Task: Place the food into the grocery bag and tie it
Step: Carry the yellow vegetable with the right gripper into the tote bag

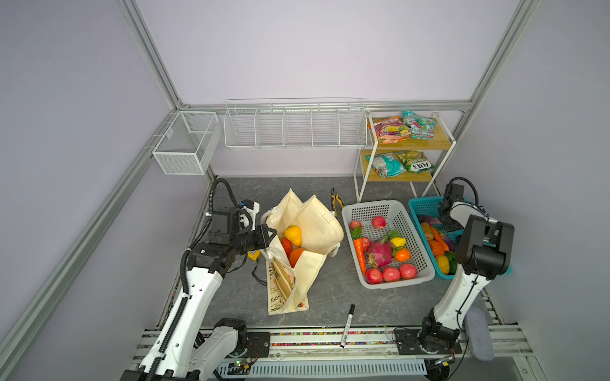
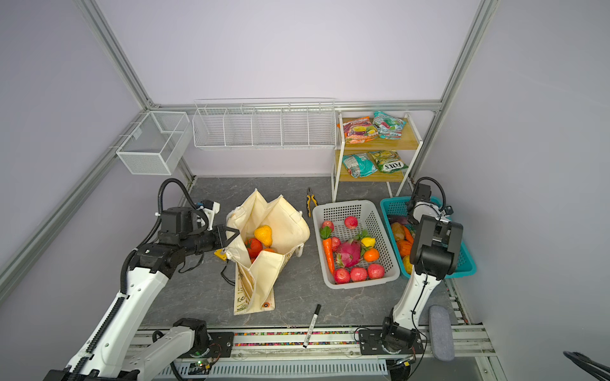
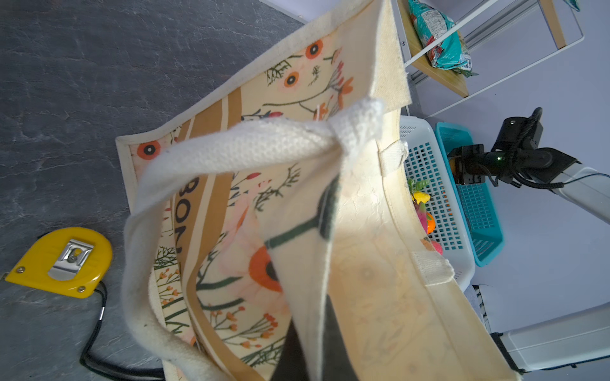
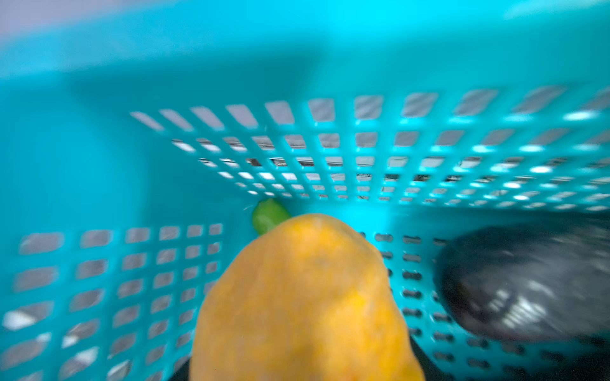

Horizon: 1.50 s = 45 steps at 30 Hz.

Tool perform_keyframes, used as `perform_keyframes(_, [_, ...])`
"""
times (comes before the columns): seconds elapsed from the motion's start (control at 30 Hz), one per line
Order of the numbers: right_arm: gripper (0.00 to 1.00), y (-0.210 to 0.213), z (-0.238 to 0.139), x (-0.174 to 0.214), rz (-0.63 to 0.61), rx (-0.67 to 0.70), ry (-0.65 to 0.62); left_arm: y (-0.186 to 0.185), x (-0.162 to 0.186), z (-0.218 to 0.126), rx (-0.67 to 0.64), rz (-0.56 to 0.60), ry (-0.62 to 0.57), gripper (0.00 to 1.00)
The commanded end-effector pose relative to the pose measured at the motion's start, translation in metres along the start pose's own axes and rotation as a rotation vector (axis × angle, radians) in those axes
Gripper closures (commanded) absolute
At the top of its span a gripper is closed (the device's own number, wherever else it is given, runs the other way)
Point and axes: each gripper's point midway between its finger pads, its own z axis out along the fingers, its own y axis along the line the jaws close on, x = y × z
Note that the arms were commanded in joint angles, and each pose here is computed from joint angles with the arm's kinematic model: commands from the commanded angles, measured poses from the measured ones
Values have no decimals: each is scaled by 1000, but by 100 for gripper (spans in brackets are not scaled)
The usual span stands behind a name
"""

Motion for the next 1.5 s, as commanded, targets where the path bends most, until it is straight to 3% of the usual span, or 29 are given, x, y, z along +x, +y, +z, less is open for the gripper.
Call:
perform_keyframes(0.0, [44,10,-40,-15,5,-83,-35,-6,-7,-8,9,10,-26,100])
perform_keyframes(0.33, [43,15,-140,-17,-94,-229,-103,-13,-10,-12,36,40,-49,100])
perform_keyframes(0.73, [42,20,-294,10,-321,-519,-146,-16,-4,-17,44,82,-29,100])
perform_keyframes(1.1, [43,18,-392,111,-672,-738,2,-22,-2,-21,67,104,-26,100])
perform_keyframes(1.47, [41,42,-485,233,-960,-998,163,-28,1,-24,94,104,-21,100])
